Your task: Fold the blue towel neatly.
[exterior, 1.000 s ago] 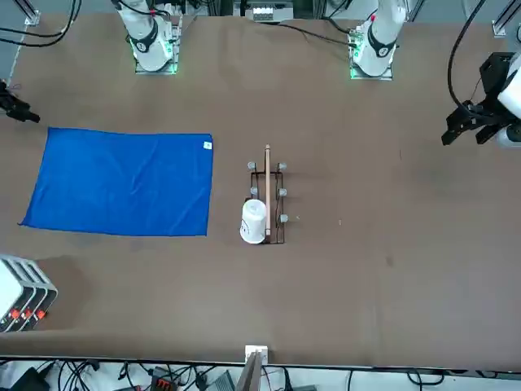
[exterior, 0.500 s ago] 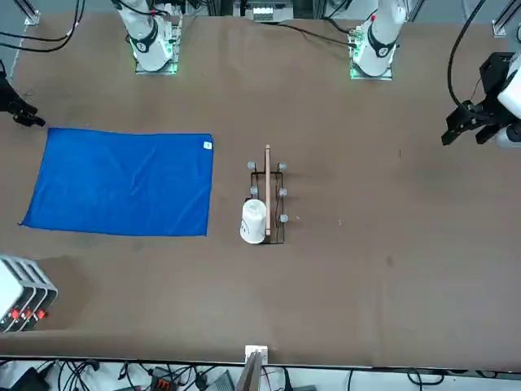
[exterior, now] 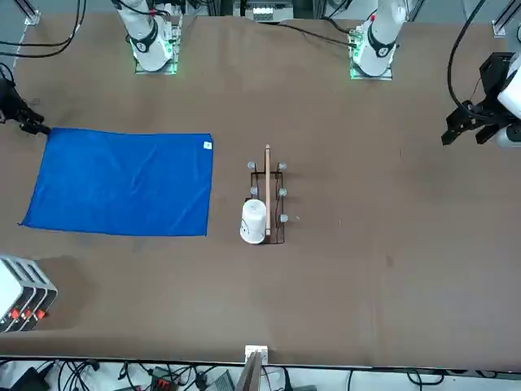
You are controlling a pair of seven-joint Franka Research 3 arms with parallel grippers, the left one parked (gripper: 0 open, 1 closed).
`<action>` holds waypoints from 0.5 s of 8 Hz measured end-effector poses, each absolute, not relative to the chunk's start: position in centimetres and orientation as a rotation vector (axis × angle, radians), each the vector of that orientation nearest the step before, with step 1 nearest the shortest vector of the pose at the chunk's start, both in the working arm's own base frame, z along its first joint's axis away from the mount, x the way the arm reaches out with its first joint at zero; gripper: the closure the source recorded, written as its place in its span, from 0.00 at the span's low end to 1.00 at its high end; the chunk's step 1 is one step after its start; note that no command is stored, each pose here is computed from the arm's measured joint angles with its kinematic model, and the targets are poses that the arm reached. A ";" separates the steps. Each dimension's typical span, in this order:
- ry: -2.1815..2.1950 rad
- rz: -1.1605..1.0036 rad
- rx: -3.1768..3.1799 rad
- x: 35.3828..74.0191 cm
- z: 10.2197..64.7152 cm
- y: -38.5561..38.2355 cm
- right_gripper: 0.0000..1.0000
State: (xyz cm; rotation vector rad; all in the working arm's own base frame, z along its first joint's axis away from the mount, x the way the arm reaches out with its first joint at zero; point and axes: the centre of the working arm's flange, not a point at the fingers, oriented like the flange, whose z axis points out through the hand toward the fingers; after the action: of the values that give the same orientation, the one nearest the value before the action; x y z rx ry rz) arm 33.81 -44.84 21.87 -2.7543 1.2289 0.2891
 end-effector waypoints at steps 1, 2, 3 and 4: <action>1.232 0.286 -2.754 33.8 21.8 -44.9 0.35; 1.237 0.280 -2.756 33.8 21.6 -45.0 0.32; 1.245 0.277 -2.756 33.6 21.2 -45.2 0.30; 1.255 0.279 -2.753 33.3 20.6 -45.4 0.30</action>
State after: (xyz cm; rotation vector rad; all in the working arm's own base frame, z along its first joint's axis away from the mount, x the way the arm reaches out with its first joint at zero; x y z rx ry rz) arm 33.31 -45.37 20.64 -2.7531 1.2545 0.2785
